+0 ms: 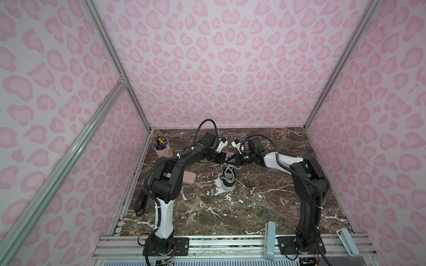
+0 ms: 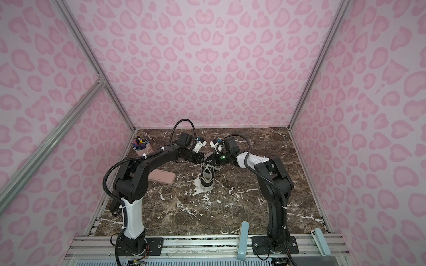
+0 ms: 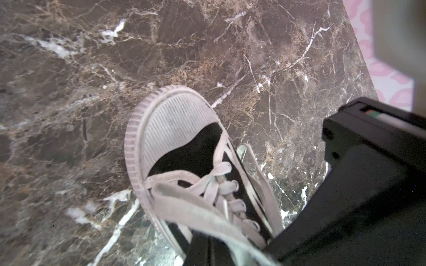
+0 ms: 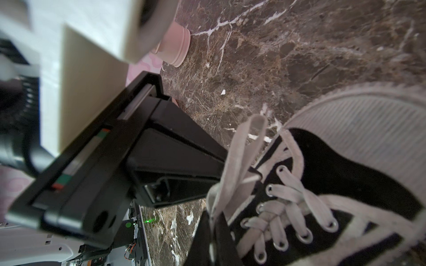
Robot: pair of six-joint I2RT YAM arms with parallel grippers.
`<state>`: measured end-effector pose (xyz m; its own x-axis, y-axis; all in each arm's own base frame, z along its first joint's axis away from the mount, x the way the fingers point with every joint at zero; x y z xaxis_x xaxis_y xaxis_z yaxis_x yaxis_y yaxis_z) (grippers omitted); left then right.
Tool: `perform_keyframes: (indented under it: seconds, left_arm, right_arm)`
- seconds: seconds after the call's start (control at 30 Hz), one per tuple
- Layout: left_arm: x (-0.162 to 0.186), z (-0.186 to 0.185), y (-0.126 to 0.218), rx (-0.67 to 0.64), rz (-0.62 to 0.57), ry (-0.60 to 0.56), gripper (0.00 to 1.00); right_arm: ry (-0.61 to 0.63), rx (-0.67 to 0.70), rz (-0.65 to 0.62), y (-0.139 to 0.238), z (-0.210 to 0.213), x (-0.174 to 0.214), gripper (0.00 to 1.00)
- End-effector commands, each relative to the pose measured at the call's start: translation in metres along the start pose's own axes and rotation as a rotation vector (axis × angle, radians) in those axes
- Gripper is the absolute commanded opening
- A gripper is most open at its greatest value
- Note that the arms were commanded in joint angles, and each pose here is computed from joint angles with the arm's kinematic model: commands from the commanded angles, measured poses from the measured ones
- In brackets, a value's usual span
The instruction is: Tie the shoes
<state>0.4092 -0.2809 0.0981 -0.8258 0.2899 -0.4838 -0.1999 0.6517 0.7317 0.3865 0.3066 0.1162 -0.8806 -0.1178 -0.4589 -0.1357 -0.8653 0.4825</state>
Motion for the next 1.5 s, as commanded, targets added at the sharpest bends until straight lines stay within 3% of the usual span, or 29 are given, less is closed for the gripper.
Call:
perform_keyframes:
  seconds: [0.0,0.3,1.07,1.47]
  left_arm:
    - [-0.006,-0.007,-0.001,0.03,-0.009,-0.025,0.03]
    - [-0.004,-0.01,-0.008,0.068,0.005,-0.024,0.05]
    - [-0.012,-0.033,-0.013,0.247,-0.025,-0.018,0.27]
    - [-0.015,-0.051,-0.013,0.312,-0.055,-0.04,0.3]
  right_arm:
    - [0.008,-0.021,0.007,0.001,0.001,0.002,0.17]
    - [0.029,-0.058,0.016,0.005,0.009,0.0,0.26]
    - [0.065,-0.034,0.07,0.01,0.019,0.011,0.34]
    - [0.087,-0.03,0.078,0.011,0.024,0.011,0.36]
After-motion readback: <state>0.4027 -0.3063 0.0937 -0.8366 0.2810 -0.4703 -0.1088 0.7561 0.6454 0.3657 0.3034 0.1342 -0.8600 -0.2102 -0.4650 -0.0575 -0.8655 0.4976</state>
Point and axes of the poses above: each gripper's point midway between its finger pads, its own y axis back along the fingers, its own z axis along the line the jaws close on, x = y × z, the point moved 2 cm from there along y, back along the fingers, and after that the axes turned 3 degrees about y, right-handed, at the moved point
